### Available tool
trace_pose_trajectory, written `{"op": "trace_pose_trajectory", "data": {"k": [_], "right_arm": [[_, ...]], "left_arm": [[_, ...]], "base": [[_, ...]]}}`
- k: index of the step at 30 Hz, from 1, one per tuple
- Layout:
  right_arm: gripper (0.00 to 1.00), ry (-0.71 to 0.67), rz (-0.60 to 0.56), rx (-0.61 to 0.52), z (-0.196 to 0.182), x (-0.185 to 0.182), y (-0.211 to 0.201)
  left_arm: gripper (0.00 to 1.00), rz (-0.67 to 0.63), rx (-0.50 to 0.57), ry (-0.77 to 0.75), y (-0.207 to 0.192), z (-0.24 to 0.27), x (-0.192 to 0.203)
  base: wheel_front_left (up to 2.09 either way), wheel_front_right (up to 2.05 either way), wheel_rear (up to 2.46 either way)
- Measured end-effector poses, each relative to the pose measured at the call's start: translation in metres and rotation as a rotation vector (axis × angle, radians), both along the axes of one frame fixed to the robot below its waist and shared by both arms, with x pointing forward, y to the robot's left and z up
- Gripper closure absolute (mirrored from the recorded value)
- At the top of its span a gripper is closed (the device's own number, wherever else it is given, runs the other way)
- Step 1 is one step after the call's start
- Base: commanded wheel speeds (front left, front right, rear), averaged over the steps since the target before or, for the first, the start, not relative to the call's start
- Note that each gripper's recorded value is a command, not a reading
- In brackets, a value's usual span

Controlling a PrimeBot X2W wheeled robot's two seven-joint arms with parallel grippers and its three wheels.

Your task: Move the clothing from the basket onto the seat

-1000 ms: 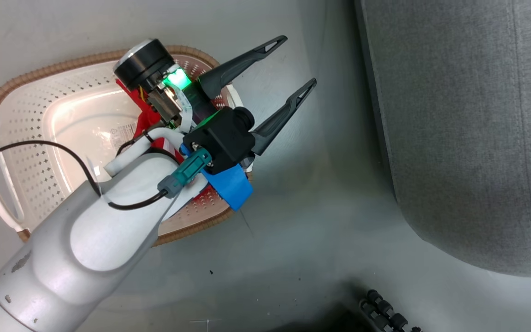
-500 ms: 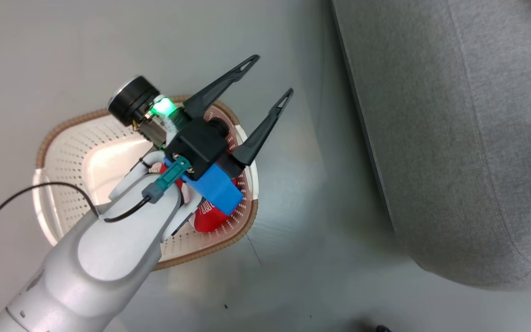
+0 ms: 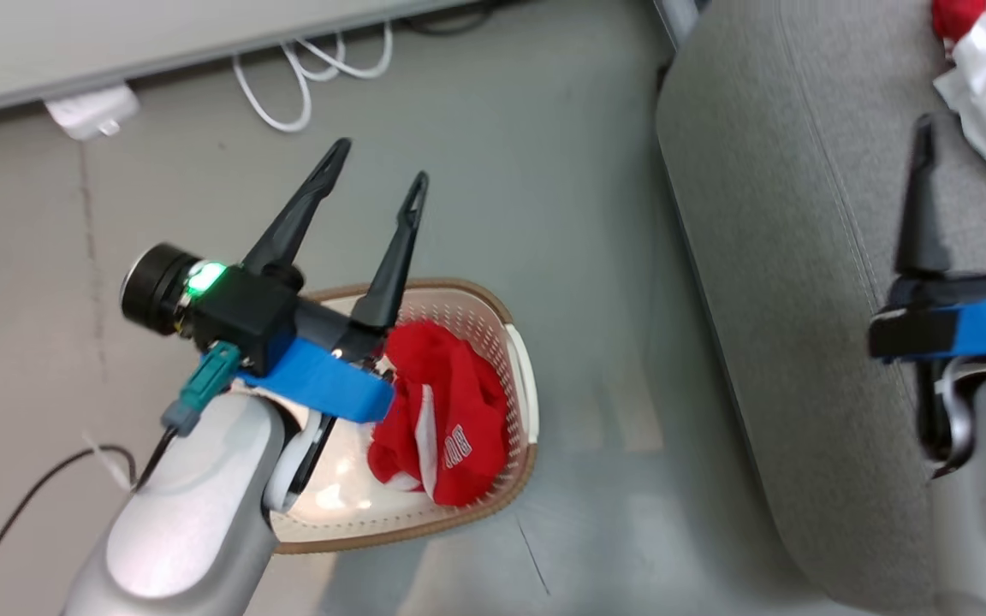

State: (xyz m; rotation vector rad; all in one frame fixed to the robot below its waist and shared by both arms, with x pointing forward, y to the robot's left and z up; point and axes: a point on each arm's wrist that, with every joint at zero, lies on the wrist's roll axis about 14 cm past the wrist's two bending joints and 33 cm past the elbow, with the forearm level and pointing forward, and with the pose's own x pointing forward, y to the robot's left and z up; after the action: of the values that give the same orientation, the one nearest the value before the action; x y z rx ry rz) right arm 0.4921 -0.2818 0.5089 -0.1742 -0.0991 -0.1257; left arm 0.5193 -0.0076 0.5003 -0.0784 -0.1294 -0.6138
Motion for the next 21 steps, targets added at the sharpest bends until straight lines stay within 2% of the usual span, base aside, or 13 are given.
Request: {"op": "trace_pose_trajectory", "data": {"k": [9,14,21], "right_arm": [[0.0,-0.04,0.191,0.076,0.017,-0.01,0.078],[0.0,-0.042,0.243,0.112,0.021,-0.026,0.101],[0.0,-0.049,0.265,0.146,0.025,-0.056,0.113]], "left_arm": [[0.0,0.243,-0.033,-0.027,0.077,0.032,-0.025],[0.0,0.351,-0.044,-0.034,0.113,0.041,-0.047],[0.0,0.448,-0.044,-0.019,0.147,0.039,-0.083]], "base": [[0.0,0.0,0.0],[0.0,0.0,0.0],[0.0,0.0,0.0]]}}
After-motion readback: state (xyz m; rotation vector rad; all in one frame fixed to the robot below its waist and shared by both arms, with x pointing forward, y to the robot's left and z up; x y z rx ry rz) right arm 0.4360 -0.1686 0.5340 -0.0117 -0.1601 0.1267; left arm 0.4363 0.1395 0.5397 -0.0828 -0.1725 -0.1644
